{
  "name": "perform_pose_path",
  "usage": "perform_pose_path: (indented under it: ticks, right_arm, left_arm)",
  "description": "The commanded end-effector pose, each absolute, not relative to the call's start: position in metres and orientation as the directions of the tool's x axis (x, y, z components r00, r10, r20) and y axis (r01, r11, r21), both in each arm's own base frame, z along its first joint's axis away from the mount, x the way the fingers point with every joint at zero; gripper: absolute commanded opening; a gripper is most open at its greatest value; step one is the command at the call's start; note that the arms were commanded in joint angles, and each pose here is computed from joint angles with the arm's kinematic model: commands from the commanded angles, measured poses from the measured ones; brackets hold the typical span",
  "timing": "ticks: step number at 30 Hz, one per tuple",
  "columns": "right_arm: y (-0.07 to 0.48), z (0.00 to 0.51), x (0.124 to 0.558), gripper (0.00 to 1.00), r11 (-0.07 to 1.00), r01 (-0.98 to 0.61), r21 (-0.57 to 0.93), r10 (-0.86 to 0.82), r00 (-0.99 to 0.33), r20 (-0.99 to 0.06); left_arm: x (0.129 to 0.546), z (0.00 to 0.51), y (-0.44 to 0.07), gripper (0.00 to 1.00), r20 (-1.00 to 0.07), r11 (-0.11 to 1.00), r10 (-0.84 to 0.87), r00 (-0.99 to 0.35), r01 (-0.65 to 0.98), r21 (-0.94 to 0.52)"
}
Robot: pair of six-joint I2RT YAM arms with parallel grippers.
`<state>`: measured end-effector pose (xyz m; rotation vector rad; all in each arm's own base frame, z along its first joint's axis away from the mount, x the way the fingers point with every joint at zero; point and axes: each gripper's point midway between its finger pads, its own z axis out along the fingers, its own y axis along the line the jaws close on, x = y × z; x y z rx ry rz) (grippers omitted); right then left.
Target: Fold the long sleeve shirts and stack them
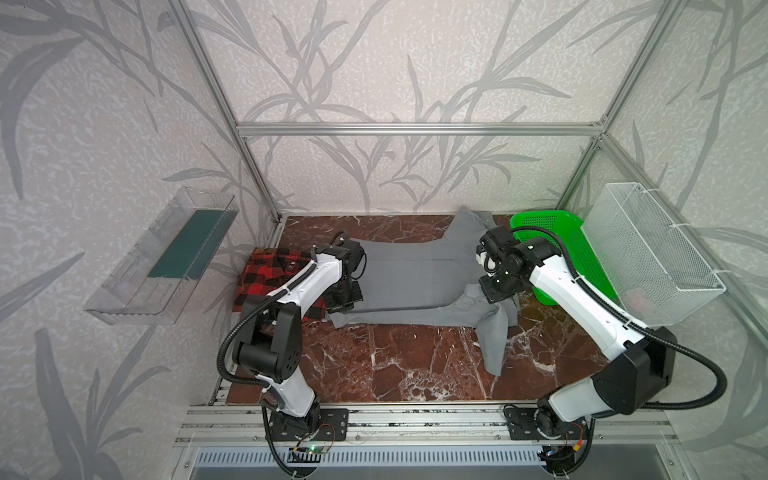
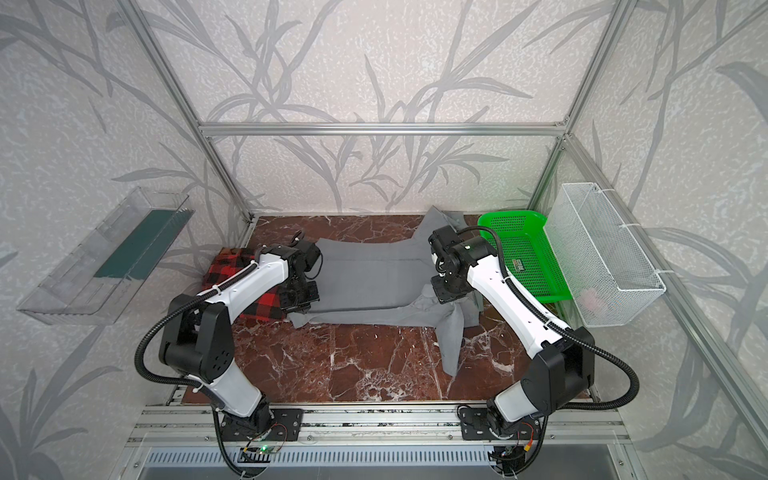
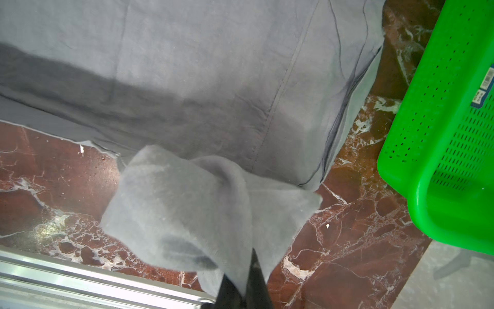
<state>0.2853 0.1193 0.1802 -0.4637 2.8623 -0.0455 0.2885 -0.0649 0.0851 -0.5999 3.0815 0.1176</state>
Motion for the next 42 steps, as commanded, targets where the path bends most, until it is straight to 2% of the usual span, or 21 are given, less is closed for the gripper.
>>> perform_pose_path:
  ticks: [1,3,19,21,24,26,28,30,32,35,36,37,39,42]
  right_arm:
    - [0.104,0.178,0.286,0.0,0.952,-0.283,-0.121,-0.303,-0.931,-0.202]
    - [0.103,0.174,0.287,0.0,0.951,-0.277,-0.134,-0.298,-0.939,-0.173]
    - [0.114,0.122,0.325,0.0,0.961,-0.224,-0.163,-0.248,-0.957,-0.148]
    - [0.117,0.116,0.33,0.0,0.96,-0.229,-0.161,-0.252,-0.957,-0.142]
    - [0.118,0.109,0.336,0.04,0.958,-0.231,-0.167,-0.252,-0.961,-0.115]
    - [0.119,0.107,0.34,0.14,0.96,-0.226,-0.165,-0.247,-0.962,-0.118]
    - [0.12,0.106,0.345,0.23,0.963,-0.219,-0.158,-0.24,-0.963,-0.125]
    - [0.124,0.107,0.35,0.26,0.967,-0.217,-0.134,-0.234,-0.963,-0.133]
    - [0.127,0.109,0.358,0.31,0.971,-0.209,-0.118,-0.225,-0.964,-0.143]
    - [0.126,0.11,0.369,0.37,0.976,-0.19,-0.106,-0.205,-0.967,-0.154]
    - [0.125,0.11,0.372,0.38,0.978,-0.183,-0.099,-0.196,-0.969,-0.152]
    - [0.123,0.11,0.374,0.39,0.981,-0.174,-0.089,-0.187,-0.97,-0.155]
    - [0.12,0.119,0.38,0.4,0.988,-0.137,-0.073,-0.149,-0.971,-0.189]
    - [0.125,0.142,0.386,0.54,0.995,-0.099,0.026,-0.086,-0.947,-0.311]
  left_arm:
    - [0.29,0.094,-0.054,0.0,-0.012,0.924,-0.362,-0.932,-0.361,0.129]
    - [0.295,0.093,-0.051,0.0,-0.008,0.92,-0.366,-0.931,-0.363,0.146]
    - [0.318,0.069,-0.046,0.0,0.046,0.913,-0.373,-0.927,-0.358,0.197]
    - [0.322,0.071,-0.044,0.04,0.041,0.912,-0.374,-0.927,-0.359,0.2]
    - [0.326,0.077,-0.042,0.13,0.042,0.912,-0.379,-0.924,-0.365,0.188]
    - [0.33,0.087,-0.043,0.26,0.032,0.912,-0.387,-0.921,-0.378,0.158]
    - [0.335,0.101,-0.044,0.35,0.005,0.912,-0.395,-0.918,-0.392,0.122]
    - [0.341,0.117,-0.048,0.46,-0.034,0.914,-0.399,-0.916,-0.4,0.071]
    - [0.345,0.136,-0.052,0.49,-0.083,0.915,-0.4,-0.913,-0.403,0.016]
    - [0.349,0.16,-0.059,0.71,-0.147,0.918,-0.396,-0.907,-0.39,-0.071]
    - [0.348,0.166,-0.062,0.72,-0.165,0.921,-0.388,-0.907,-0.377,-0.098]
    - [0.349,0.173,-0.065,0.79,-0.192,0.924,-0.38,-0.905,-0.361,-0.128]
    - [0.349,0.184,-0.067,0.84,-0.262,0.924,-0.374,-0.889,-0.334,-0.186]
    - [0.351,0.201,-0.07,0.99,-0.402,0.93,-0.348,-0.847,-0.257,-0.264]
